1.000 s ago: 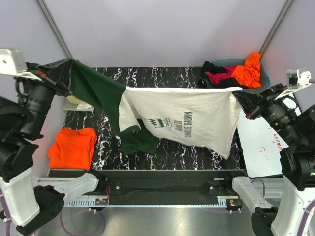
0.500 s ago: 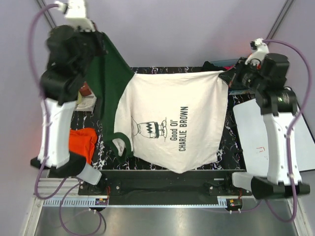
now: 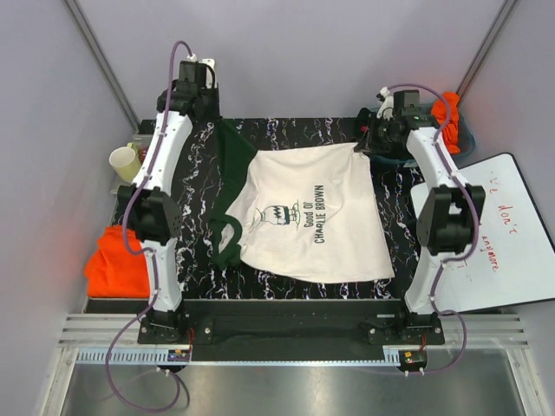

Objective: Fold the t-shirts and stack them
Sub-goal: Flatten the tshirt out

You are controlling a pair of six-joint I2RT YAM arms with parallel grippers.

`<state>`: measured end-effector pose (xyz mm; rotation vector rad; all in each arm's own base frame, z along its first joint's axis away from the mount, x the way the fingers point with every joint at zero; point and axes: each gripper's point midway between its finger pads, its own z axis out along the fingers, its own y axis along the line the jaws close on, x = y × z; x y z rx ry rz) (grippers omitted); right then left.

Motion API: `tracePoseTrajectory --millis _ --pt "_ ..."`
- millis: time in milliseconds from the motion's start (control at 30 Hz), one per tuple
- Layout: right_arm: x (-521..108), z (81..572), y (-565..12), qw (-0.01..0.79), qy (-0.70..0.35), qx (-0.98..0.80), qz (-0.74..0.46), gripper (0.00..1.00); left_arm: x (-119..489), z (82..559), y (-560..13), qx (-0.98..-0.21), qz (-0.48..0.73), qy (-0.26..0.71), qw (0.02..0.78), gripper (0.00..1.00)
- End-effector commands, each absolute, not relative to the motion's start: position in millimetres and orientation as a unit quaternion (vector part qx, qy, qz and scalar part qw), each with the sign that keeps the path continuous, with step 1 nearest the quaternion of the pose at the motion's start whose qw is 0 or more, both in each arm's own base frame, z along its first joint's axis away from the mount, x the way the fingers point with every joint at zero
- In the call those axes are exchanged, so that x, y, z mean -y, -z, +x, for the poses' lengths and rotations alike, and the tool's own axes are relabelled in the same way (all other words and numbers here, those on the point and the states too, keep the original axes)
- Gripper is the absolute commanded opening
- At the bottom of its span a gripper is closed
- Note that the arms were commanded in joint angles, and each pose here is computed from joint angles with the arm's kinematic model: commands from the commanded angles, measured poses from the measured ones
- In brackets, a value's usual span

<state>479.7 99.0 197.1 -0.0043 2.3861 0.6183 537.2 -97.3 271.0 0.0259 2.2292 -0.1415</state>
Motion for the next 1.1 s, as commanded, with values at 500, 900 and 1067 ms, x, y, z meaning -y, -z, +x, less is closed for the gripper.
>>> tracePoseTrajectory --millis 500,900,1067 --pt "-110.9 517.3 -177.9 0.333 -0.215 -0.918 -0.017 0.00 96.2 512.9 -264.9 -0.903 0.010 0.085 0.421 0.00" --pt "-100.8 447.4 -162.0 0.265 -0.196 -0.944 0.001 0.00 108.1 408.9 -228.6 -0.941 -0.004 0.099 0.324 0.00" --pt "-102.7 435.1 -163.9 0.256 -0.206 -0.944 0.011 0.00 92.6 393.6 -234.0 -0.940 -0.033 0.066 0.333 0.00"
